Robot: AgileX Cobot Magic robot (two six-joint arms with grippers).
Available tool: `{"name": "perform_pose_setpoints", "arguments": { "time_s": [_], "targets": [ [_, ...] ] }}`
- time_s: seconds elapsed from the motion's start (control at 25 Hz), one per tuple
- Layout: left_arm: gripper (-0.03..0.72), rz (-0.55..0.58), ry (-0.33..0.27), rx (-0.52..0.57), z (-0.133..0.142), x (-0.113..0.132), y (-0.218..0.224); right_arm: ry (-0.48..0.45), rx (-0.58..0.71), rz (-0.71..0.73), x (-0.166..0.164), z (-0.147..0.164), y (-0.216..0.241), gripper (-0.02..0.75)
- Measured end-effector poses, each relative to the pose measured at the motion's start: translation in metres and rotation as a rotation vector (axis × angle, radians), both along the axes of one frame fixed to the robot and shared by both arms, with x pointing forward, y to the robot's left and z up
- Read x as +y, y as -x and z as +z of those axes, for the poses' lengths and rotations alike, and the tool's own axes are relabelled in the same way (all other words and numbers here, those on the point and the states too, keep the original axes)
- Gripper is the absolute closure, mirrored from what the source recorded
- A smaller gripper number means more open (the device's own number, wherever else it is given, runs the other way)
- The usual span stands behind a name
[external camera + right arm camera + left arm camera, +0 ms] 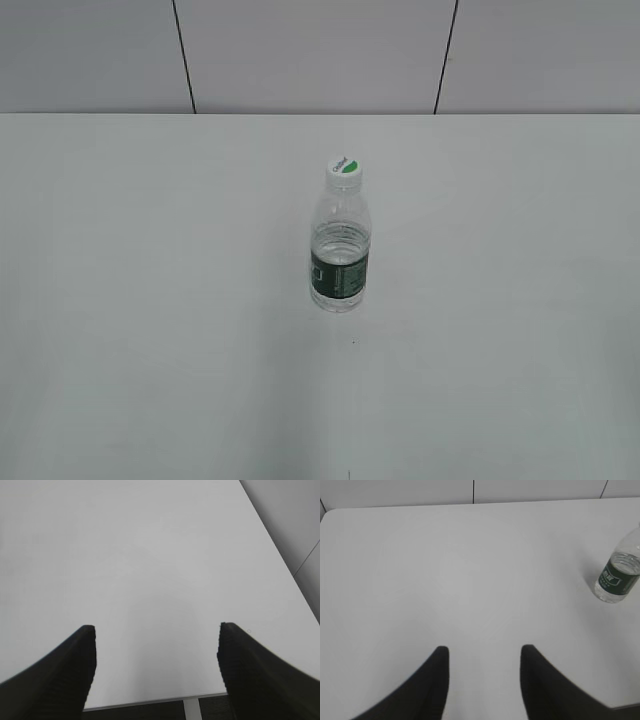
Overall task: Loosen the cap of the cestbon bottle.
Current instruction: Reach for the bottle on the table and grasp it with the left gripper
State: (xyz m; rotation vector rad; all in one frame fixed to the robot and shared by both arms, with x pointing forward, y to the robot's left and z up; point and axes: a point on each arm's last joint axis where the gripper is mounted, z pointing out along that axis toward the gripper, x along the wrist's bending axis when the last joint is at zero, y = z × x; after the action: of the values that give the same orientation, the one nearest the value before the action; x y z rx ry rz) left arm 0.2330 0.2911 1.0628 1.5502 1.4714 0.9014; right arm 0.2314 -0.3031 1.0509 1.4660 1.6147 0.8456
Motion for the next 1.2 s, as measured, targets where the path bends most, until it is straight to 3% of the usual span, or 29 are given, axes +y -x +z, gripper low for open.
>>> {"name": "perform_pose_setpoints", "arguments": {
  "time_s": [0.2,0.28,0.44,0.64,0.76,1.0,1.2],
  "targets": [
    [0.195,-0.011,0.021,0.044,0.001,-0.001,-0.009,0.0,0.0,0.0,0.0,0.0,0.0,0.155],
    [0.162,-0.014,0.028,0.068,0.001,-0.002,-0.014,0.0,0.0,0.0,0.0,0.0,0.0,0.155],
    [0.145,-0.009,0.034,0.047,0.008,-0.001,-0.021,0.0,0.0,0.0,0.0,0.0,0.0,0.155],
    [0.143,0.021,0.036,-0.178,0.03,0.002,-0.036,0.0,0.0,0.0,0.0,0.0,0.0,0.155],
    [0.143,0.043,-0.009,-0.259,0.04,0.006,-0.052,0.0,0.0,0.0,0.0,0.0,0.0,0.155],
    [0.151,0.071,-0.087,-0.259,0.044,0.012,-0.1,0.0,0.0,0.0,0.0,0.0,0.0,0.155],
    [0.16,0.081,-0.093,-0.261,0.039,0.015,-0.142,0.0,0.0,0.0,0.0,0.0,0.0,0.155]
  ]
}}
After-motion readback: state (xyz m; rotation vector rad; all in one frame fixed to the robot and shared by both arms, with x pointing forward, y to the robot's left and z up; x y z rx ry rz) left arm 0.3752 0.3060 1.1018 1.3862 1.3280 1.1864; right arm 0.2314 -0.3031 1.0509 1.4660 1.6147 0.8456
